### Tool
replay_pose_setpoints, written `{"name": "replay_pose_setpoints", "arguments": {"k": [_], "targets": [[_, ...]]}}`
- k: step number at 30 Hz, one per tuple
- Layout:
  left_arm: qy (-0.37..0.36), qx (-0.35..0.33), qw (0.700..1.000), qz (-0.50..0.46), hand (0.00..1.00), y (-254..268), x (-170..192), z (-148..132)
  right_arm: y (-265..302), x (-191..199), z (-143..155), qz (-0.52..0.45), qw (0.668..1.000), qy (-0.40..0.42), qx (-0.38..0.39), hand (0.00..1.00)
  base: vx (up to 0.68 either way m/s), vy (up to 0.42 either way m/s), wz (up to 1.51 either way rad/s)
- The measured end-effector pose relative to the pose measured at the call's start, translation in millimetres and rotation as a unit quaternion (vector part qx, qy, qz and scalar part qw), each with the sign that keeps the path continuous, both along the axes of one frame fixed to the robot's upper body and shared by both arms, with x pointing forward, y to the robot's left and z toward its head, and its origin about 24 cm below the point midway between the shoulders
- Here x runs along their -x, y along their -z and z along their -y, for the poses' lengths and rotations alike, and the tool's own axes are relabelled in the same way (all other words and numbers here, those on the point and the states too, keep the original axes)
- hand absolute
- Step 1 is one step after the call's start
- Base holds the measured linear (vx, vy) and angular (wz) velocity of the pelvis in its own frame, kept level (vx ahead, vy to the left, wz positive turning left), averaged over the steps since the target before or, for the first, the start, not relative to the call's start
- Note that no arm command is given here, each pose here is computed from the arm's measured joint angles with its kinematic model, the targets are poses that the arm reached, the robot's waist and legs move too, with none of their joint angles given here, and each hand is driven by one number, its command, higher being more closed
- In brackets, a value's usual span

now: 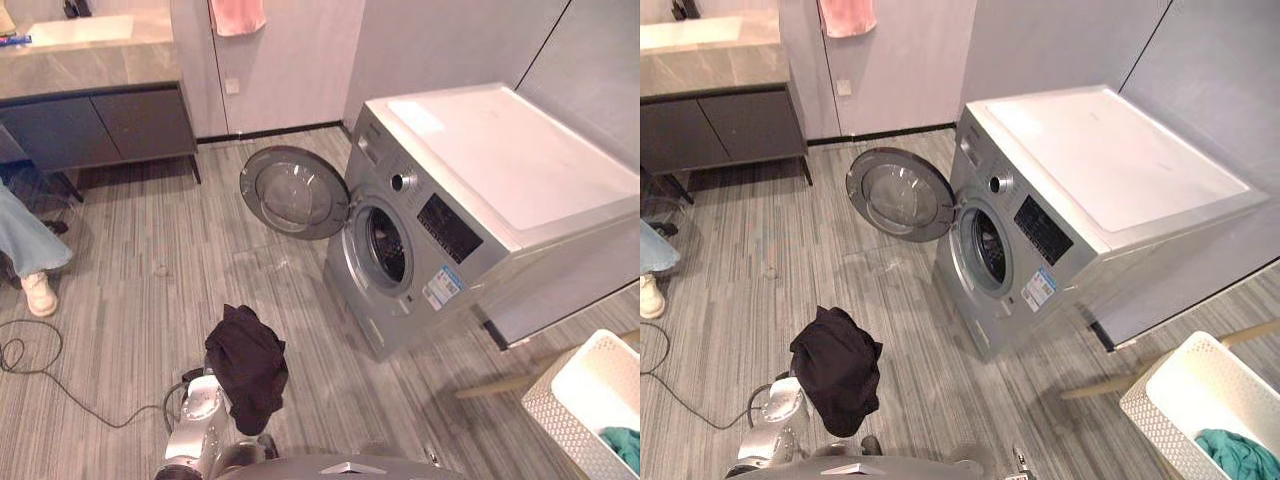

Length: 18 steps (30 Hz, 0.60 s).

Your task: Pick up the laundry basket with both hands and put the clothes into the washing machine.

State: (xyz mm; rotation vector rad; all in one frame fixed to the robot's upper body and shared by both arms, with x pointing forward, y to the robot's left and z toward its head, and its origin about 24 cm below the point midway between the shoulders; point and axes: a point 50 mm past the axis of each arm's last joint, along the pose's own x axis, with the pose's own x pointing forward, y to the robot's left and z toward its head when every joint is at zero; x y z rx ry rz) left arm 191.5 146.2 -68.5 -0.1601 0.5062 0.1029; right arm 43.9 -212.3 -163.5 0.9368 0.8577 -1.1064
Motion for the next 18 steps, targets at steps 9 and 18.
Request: {"name": "replay_pose_setpoints", "arguments": {"k": [9, 18], "targets": [[0.067, 0.058, 0.996, 0.015, 1.0, -8.1, -14.5, 52.8, 1.2, 27.7, -4.4, -0.016, 0.998, 0.058, -0.012, 0.0, 0.24, -0.141, 0.2], [0.108, 0.069, 0.991, 0.045, 1.0, -21.8, -19.8, 68.1, -13.5, -38.2, 1.9, 0.067, 0.996, -0.05, 0.022, 0.0, 0.39, -0.055, -0.41]]}}
